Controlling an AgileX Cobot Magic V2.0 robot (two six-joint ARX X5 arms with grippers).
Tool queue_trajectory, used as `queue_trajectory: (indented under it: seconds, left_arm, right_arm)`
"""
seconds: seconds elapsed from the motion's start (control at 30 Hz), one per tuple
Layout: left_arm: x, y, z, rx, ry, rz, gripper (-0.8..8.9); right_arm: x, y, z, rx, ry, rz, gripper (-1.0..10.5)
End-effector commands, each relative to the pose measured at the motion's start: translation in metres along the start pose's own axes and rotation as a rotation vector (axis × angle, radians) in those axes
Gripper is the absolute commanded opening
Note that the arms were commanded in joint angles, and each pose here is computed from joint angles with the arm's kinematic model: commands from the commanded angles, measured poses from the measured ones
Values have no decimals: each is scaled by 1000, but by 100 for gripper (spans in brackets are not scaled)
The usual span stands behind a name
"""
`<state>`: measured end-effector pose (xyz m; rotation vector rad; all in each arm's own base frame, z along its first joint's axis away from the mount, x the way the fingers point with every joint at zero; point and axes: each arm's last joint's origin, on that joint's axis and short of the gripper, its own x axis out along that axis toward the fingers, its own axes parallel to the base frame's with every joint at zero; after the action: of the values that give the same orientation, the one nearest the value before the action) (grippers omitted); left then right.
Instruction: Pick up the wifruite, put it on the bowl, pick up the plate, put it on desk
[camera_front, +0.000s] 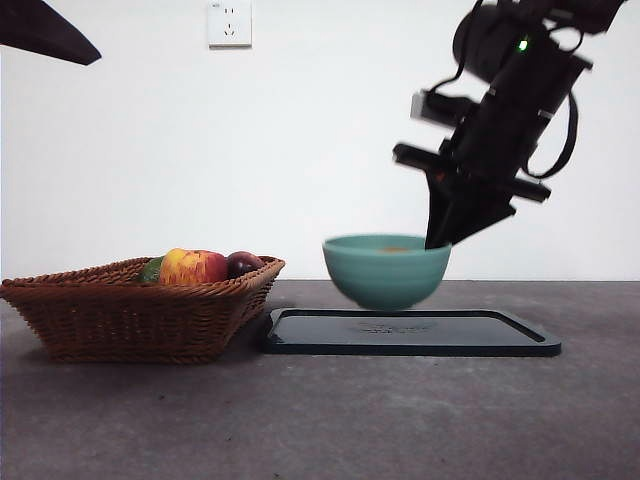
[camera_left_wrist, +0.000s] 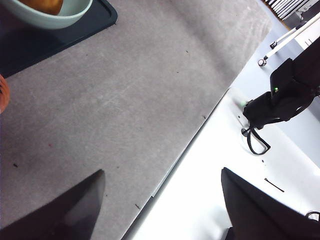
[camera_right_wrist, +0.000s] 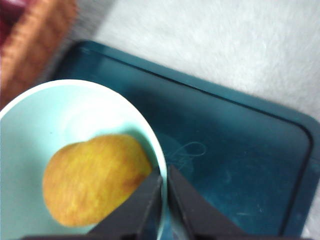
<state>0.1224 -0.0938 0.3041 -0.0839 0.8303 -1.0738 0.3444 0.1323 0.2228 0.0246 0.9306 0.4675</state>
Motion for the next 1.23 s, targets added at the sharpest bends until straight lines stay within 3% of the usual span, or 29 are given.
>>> queue_trajectory:
  seconds: [0.03, 0.47, 0.63, 0.8, 1.23]
  left_arm:
    - [0, -2, 3, 27, -9, -12, 375]
    - [0, -2, 3, 27, -9, -12, 375]
    - [0, -2, 3, 27, -9, -12, 375]
    - [0, -2, 3, 27, -9, -12, 375]
    - [0, -2, 3, 27, -9, -12, 375]
  right_arm:
    - [13, 0, 4, -14, -4, 6, 8]
    - [27, -4, 0, -8, 23, 4, 15]
    - [26, -4, 0, 7, 24, 3, 209]
    - [18, -2, 2, 14, 12, -1, 210]
    - [-100, 24, 10, -26, -147, 23, 210]
